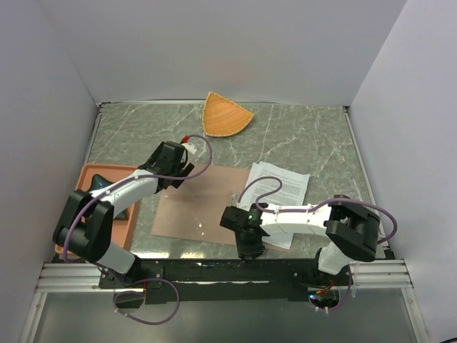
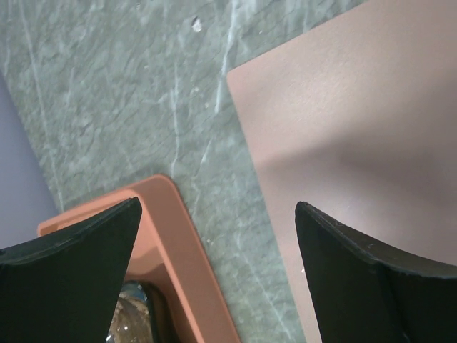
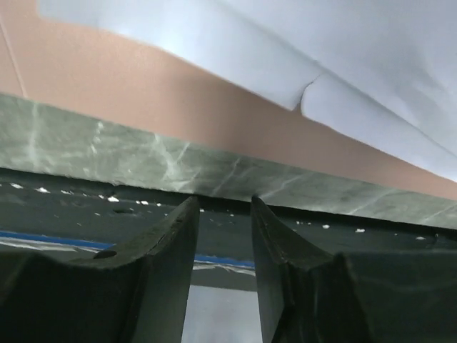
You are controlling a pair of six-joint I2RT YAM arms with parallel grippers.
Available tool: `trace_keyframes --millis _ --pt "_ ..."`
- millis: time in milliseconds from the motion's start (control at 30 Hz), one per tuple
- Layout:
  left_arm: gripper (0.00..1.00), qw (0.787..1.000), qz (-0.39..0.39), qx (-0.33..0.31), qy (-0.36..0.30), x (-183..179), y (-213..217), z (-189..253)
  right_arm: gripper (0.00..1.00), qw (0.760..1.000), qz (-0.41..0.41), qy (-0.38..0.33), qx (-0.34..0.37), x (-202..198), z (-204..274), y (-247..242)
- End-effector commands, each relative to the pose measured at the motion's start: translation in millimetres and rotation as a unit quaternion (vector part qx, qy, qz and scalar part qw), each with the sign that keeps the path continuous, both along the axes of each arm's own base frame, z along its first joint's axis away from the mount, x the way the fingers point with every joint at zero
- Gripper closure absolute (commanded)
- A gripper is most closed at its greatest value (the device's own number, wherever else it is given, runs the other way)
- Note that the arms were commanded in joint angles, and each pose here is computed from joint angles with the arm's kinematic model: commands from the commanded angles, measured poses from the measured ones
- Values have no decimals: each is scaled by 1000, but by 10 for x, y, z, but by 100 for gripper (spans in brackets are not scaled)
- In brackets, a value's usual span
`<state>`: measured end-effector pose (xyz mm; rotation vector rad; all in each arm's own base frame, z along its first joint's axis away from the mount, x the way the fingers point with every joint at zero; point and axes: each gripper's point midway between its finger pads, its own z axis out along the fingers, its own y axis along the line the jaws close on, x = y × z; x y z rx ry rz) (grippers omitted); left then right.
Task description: Put the files into the folder
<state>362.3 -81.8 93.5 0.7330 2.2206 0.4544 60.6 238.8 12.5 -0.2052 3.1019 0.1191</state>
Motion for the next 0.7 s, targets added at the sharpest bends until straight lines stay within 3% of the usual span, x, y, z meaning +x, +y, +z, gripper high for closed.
trace_keyframes --millis 0,300,667 --pt "4 1000 -4 -25 -5 168 -152 -7 56 997 -56 -53 30 208 69 101" --pt "1 1000 -2 17 25 45 -8 -425 63 991 -116 -67 -6 281 -175 -109" --pt "1 999 4 15 41 -223 99 -490 66 984 -152 -93 -17 561 -198 -323"
